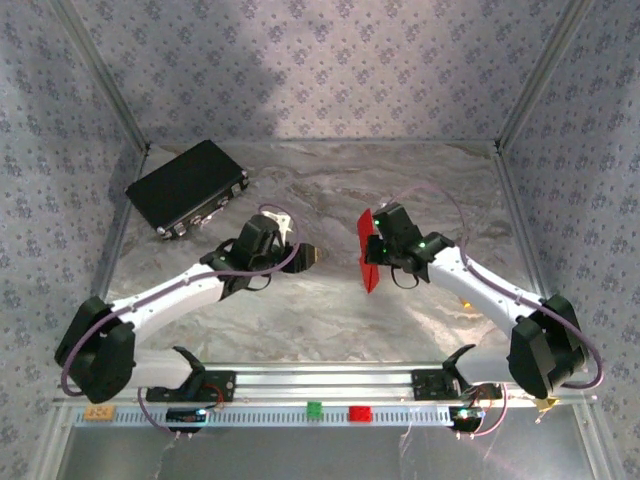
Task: Fold a paper plane with a square sheet of paper (pick it up from the middle)
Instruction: Turn over the paper at the center of the table.
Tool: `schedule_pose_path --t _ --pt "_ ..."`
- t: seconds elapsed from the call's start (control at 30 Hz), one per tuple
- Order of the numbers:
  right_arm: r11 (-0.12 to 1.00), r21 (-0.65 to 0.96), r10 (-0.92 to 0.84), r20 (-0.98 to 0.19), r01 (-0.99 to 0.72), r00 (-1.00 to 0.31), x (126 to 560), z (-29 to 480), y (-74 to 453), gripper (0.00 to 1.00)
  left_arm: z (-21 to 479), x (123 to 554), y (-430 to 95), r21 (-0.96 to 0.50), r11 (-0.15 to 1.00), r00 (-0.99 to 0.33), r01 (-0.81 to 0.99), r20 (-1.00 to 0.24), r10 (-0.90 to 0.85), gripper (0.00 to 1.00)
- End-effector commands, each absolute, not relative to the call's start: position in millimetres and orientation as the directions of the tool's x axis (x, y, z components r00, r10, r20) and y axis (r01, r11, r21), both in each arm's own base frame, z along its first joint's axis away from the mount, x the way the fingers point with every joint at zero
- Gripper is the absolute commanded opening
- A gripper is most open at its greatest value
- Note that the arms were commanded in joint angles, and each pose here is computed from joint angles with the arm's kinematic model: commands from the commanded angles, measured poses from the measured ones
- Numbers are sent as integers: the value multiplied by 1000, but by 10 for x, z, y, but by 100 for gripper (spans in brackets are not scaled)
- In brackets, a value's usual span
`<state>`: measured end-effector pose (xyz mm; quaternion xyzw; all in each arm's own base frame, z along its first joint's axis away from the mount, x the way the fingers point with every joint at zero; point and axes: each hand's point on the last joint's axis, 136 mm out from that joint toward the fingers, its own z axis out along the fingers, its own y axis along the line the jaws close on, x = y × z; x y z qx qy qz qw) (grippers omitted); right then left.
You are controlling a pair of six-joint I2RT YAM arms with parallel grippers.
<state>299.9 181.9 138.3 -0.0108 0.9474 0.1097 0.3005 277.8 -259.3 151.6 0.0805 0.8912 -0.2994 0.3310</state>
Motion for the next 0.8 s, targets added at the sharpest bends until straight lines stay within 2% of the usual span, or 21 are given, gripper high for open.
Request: schedule_pose_path --t 0.0,0.17,0.33,0.47,0.77 --pt "993 -112 -97 -598 -37 -795 2996 1451 1479 6 1537 2846 -2324 -443 858 -737 262 -665 -118 65" --pt "955 -296 -204 -582 -28 -787 3001 1469 1488 6 1516 2856 -2018 -434 884 -720 175 -669 -186 70" --pt "942 -330 -252 -558 -67 -791 3016 1367 1666 6 1510 2842 -1764 -466 879 -703 100 -658 -269 80" --pt "921 -372 -313 -522 -119 -794 3017 1238 1864 7 1518 2807 -1577 -444 894 -678 55 -674 -293 77" --pt "902 -367 -391 -464 -230 -795 3052 1038 2454 9 1629 2726 -1377 -435 900 -633 20 -702 -325 77"
